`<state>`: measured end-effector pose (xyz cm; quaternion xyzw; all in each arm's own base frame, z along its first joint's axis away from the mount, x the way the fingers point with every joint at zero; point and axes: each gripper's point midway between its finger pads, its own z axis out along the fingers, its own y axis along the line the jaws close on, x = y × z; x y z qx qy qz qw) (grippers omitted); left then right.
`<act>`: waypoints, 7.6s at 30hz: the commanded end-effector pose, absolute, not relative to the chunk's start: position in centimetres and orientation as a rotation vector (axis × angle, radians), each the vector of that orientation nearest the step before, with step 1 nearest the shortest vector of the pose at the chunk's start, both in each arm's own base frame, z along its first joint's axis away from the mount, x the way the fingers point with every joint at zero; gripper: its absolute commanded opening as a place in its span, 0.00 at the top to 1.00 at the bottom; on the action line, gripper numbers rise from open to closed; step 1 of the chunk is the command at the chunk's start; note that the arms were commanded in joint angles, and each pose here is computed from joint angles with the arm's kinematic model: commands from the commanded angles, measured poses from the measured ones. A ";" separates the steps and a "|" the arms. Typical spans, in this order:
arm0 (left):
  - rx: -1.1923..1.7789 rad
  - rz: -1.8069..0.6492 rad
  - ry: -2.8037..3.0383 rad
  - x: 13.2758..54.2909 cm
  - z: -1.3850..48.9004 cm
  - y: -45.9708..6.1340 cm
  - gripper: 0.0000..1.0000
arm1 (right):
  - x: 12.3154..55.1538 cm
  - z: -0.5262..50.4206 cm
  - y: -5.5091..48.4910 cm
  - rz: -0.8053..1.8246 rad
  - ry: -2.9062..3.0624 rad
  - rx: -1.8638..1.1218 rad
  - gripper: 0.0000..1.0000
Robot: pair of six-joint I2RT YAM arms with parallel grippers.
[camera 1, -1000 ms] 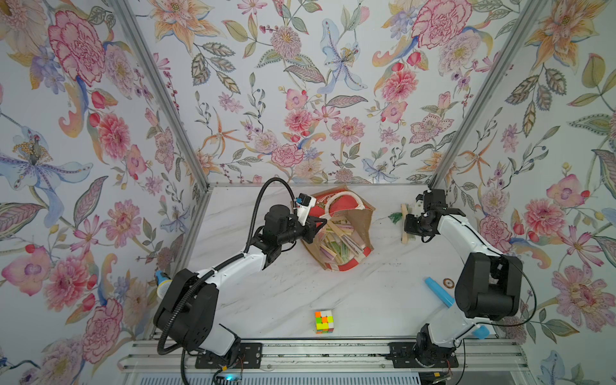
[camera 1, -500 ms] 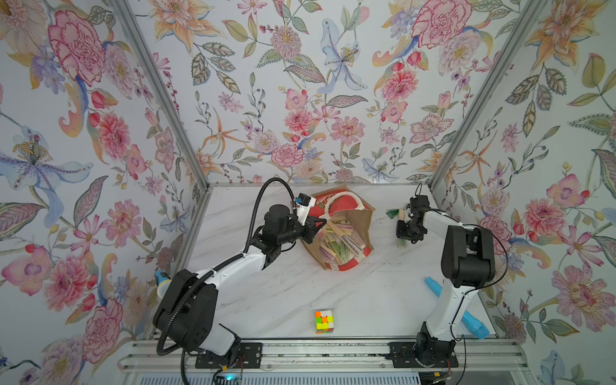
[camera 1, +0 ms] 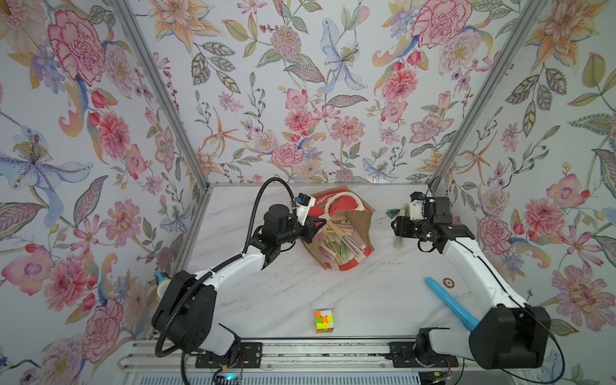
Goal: Take out the folding fans from the tote bags
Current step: Place the folding fan at the center of the board, then pick up the folding fan from the canvas bag, then place the folding fan at the center of the board, then pick up the folding fan from the canvas bag.
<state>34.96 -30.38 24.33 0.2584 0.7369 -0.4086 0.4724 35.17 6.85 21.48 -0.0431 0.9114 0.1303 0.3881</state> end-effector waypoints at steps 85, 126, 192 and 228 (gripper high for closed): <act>0.629 -1.199 1.789 34.2 26.2 -31.3 1.00 | 35.5 8.8 19.3 0.083 2.260 -0.808 0.75; 0.584 -1.188 1.794 36.2 26.2 -29.6 1.00 | 16.9 27.7 13.3 0.598 2.153 -0.233 0.90; 0.549 -1.180 1.812 35.3 25.4 -28.7 1.00 | 44.8 6.0 2.5 0.309 2.675 0.322 0.46; 0.524 -1.179 1.833 35.6 25.4 -28.6 1.00 | 26.4 23.4 21.1 0.723 1.971 -0.430 0.35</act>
